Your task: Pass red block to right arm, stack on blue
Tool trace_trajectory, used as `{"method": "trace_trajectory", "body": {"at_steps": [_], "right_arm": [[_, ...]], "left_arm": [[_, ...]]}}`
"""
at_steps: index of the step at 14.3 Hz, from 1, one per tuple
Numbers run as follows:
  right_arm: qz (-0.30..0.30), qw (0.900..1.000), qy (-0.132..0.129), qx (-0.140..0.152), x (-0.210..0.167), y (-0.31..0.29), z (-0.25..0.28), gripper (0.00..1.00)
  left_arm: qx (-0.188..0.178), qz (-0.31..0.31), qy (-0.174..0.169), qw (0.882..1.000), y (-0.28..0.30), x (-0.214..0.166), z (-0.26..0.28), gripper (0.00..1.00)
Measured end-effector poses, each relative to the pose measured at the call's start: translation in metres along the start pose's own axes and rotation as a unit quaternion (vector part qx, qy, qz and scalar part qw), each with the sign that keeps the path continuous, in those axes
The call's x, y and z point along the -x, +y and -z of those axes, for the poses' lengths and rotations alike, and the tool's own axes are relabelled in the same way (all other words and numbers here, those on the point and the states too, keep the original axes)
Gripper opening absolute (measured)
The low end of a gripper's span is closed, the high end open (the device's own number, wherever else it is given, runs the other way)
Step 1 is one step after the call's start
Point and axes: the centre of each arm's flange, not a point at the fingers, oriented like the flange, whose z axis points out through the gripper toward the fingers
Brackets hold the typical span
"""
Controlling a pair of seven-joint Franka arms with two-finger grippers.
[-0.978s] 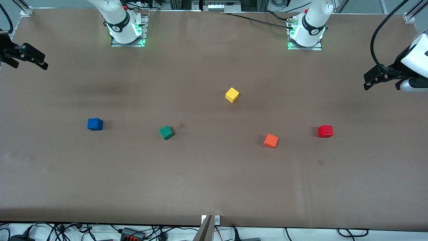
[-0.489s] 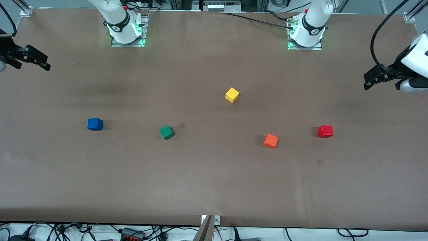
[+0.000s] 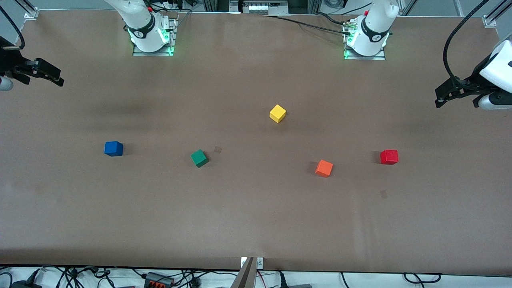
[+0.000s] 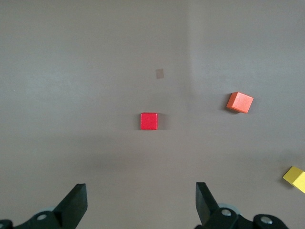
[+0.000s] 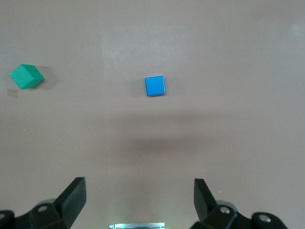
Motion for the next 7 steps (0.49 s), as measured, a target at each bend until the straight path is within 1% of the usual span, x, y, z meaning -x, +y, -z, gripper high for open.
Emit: {"method": "trace_trajectory", "body": {"at_steps": [4,7], "right_arm": [[0.004,1.000,-0.012,0.002,-0.009,-0.005,-0.014,1.00],[0.009,1.000,-0.010,0.004,-0.012,-0.011,-0.016,1.00]], "left_arm": [[0.000,0.000,0.000,1.000,0.000,0.000,0.000,1.00],[0.000,0.000,0.000,1.000,0.000,0.000,0.000,1.00]]}}
